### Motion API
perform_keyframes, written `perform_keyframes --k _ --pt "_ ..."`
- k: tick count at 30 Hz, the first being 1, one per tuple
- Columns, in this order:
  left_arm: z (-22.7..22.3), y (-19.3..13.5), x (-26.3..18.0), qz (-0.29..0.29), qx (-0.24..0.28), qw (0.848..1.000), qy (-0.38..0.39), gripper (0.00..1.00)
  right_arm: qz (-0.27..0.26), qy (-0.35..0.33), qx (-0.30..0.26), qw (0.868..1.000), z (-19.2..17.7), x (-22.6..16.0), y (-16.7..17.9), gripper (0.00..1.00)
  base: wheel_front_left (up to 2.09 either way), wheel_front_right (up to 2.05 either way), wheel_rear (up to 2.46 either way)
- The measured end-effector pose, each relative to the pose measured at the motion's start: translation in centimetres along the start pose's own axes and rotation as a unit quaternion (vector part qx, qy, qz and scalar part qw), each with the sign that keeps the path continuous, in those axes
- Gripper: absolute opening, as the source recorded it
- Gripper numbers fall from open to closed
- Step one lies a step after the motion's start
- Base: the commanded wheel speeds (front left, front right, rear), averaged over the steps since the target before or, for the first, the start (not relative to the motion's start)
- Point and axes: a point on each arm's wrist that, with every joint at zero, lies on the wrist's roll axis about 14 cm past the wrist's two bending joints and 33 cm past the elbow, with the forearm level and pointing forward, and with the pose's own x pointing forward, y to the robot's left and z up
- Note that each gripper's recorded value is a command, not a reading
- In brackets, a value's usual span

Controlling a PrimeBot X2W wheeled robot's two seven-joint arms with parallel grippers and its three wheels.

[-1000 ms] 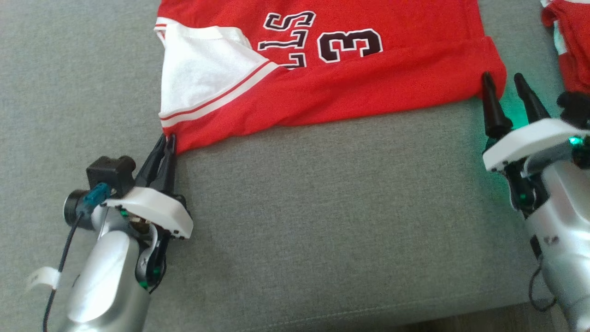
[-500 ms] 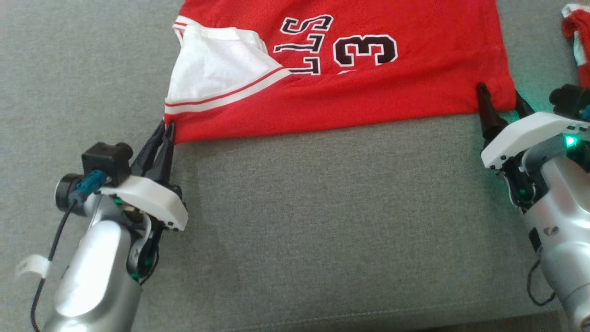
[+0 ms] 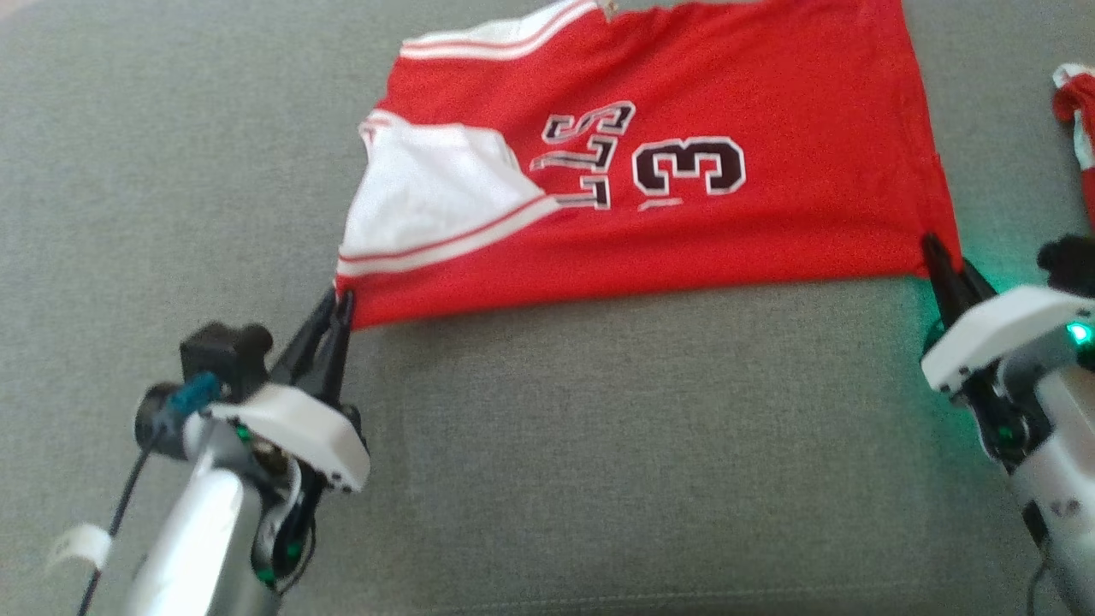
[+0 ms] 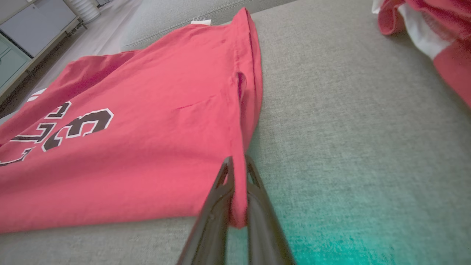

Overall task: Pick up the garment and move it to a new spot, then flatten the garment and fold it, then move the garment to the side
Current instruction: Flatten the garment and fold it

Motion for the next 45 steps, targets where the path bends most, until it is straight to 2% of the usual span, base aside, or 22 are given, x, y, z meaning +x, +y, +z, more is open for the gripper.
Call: perform_keyframes --k 8,17,24,36,37,38,39,40,41,42,43,45 --pt "-1.6 -0.8 -4.3 0.011 -0.023 1.0 0.013 0.0 0.016 0.017 -0.006 1.0 -2.0 -3.0 -0.2 0.0 0.0 0.0 0.0" --pt "-4.4 -2.7 -7.5 0.002 -0.044 0.998 0.05 0.0 0.0 0.034 0.002 0.999 -4.6 -6.3 -1.8 0.0 0.0 0.0 0.0" --pt "-5.3 -3.1 -8.2 0.002 -0.044 0.997 0.067 0.0 -0.018 0.05 0.013 0.999 -6.5 -8.8 -2.5 0.0 0.0 0.0 0.0" --pt "-5.7 -3.4 -7.9 -0.008 -0.038 0.996 0.086 0.0 -0.043 0.049 0.004 0.998 -5.7 -9.7 -3.1 0.0 0.0 0.0 0.0" --pt "-5.8 -3.4 -7.9 -0.008 -0.038 0.995 0.086 0.0 -0.044 0.048 0.003 0.998 -5.7 -9.8 -3.1 0.11 0.0 0.0 0.0" --pt "-5.8 -3.4 -7.9 -0.008 -0.038 0.995 0.088 0.0 -0.045 0.049 0.002 0.998 -5.7 -9.8 -3.1 0.4 0.0 0.0 0.0" --pt "-6.0 -3.5 -7.9 -0.009 -0.038 0.995 0.091 0.0 -0.047 0.049 0.001 0.998 -5.7 -9.9 -3.2 1.0 0.0 0.0 0.0" --pt "-6.1 -3.5 -7.9 -0.01 -0.038 0.995 0.093 0.0 -0.05 0.045 0.002 0.998 -5.6 -10.0 -3.2 1.0 0.0 0.0 0.0" --pt "-6.3 -3.5 -7.9 -0.01 -0.038 0.995 0.097 0.11 -0.053 0.042 0.002 0.998 -5.5 -9.9 -3.3 1.0 0.0 0.0 0.0" --pt "-6.5 -3.5 -7.8 -0.01 -0.04 0.994 0.102 0.73 -0.055 0.039 -0.002 0.998 -5.3 -9.9 -3.4 1.0 0.0 0.0 0.0" --pt "-6.6 -3.5 -7.8 -0.008 -0.042 0.993 0.105 1.0 -0.057 0.03 -0.007 0.998 -4.9 -9.9 -3.4 1.0 0.0 0.0 0.0" --pt "-6.6 -3.3 -7.6 -0.004 -0.047 0.993 0.106 1.0 -0.058 0.007 -0.015 0.998 -3.8 -9.9 -3.3 1.0 0.0 0.0 0.0"
